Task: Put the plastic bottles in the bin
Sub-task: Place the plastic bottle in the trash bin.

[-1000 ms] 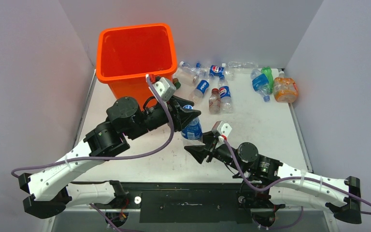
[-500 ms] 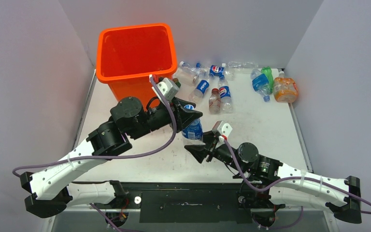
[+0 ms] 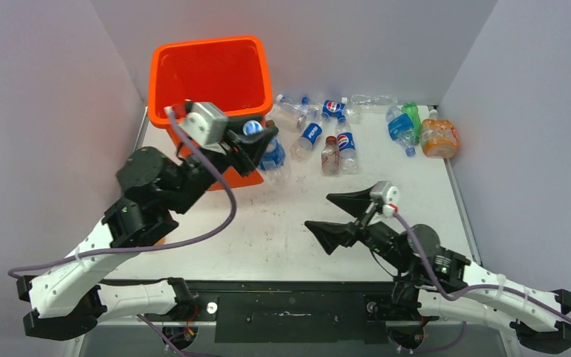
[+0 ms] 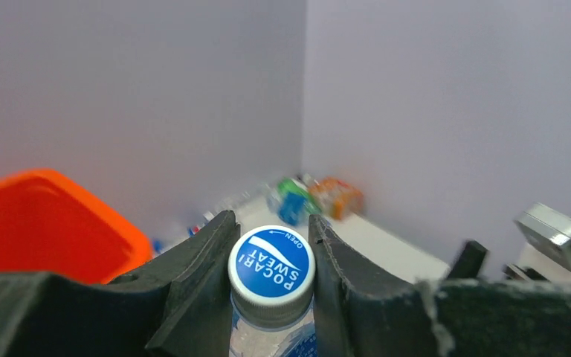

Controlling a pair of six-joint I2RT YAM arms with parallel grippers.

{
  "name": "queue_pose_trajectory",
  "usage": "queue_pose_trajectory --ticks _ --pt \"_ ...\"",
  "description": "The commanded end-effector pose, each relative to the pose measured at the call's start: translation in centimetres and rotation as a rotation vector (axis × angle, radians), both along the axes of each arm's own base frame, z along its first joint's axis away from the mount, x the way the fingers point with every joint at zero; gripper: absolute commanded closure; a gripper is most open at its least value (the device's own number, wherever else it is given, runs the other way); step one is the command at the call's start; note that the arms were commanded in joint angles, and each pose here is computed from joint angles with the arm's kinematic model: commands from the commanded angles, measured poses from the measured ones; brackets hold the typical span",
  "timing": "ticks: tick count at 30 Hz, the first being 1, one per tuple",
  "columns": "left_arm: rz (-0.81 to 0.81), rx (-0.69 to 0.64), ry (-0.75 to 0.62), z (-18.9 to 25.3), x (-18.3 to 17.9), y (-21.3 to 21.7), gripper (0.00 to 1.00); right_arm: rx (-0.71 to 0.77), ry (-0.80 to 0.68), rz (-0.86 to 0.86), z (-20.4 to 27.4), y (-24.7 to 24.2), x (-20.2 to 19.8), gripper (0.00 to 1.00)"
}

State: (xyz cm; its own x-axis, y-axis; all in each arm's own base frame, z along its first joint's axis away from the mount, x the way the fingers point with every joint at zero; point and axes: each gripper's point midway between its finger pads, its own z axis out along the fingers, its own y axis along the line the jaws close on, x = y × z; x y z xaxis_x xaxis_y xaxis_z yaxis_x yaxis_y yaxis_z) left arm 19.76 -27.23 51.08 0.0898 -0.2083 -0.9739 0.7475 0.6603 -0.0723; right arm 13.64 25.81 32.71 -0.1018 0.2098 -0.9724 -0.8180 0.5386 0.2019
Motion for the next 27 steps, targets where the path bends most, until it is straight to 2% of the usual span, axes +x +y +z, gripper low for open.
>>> queue_pose_trajectory --ticks 1,7,13,16,20,24,27 --pt "0.332 -0.186 -0.304 11.8 0.8 9.3 1.00 0.096 -0.002 -0.121 3.2 -4.5 0.4 0.10" --pt "0.581 -0.156 -0.360 13.2 6.5 13.9 1.00 0.188 0.009 -0.298 2.6 -8.8 1.9 0.10" --pt "0.667 -0.214 -0.315 13.5 14.3 15.6 1.00 0.154 0.028 -0.414 1.5 -10.3 3.2 0.10" --pt "0.704 -0.211 -0.301 13.1 17.7 15.5 1.00 0.177 0.055 -0.486 1.0 -11.4 3.8 0.10" --pt "0.695 -0.151 -0.223 9.8 23.0 13.6 1.00 0.223 0.109 -0.564 -0.2 -12.5 4.5 0.10" --pt "0.639 -0.113 -0.201 6.9 26.3 11.1 1.00 0.223 0.119 -0.588 -0.7 -12.6 4.7 0.10" --pt "0.667 -0.075 -0.197 5.2 28.8 10.5 1.00 0.227 0.127 -0.593 -0.9 -12.6 4.8 0.10"
